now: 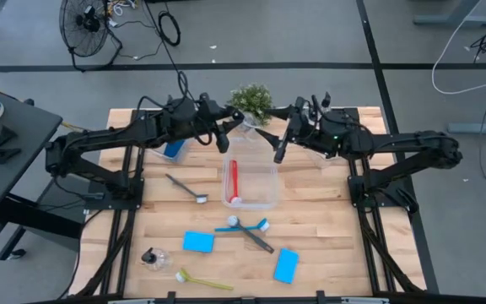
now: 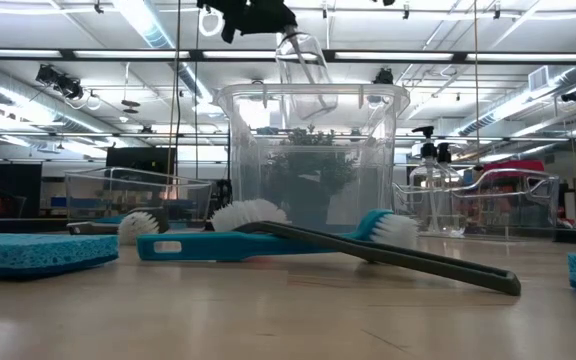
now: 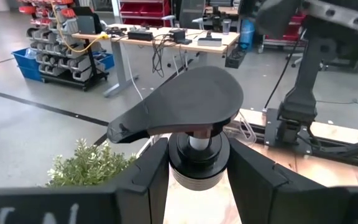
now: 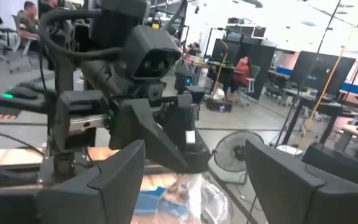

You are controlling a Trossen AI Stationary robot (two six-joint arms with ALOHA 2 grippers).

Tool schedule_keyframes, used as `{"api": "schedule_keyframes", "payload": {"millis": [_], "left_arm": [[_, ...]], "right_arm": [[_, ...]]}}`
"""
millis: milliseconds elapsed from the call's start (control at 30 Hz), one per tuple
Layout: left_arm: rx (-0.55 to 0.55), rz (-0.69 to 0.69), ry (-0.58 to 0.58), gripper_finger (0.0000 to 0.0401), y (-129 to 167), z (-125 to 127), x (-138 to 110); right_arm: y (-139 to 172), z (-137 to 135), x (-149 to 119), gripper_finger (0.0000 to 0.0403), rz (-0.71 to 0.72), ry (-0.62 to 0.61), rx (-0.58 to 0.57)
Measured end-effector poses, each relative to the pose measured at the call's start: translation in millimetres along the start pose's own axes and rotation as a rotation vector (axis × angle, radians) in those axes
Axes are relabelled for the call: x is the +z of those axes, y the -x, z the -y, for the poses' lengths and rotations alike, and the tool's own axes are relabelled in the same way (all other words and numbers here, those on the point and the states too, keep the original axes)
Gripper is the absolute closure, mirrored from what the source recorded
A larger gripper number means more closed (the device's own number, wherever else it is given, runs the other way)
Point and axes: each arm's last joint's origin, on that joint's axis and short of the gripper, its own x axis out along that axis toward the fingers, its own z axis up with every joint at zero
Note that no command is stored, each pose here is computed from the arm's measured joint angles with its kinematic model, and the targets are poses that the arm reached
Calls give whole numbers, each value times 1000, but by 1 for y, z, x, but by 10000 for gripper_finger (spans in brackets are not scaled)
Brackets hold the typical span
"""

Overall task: Pick & Place Kitchen Sink Supplies
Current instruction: Put the black soap dispenser into the right transparent bin

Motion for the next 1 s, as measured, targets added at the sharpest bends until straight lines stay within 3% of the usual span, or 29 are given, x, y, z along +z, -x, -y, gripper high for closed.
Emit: {"api": "schedule_keyframes", "payload": {"millis": [600,1000], "left_arm": [[9,-17,22,257,-2,0,-3],[9,-27,20,257,-2,0,-3]], "right_arm": [[-27,1,-10,124,80,-92,-51],[-27,25,36,124,-46,-127,4]]}}
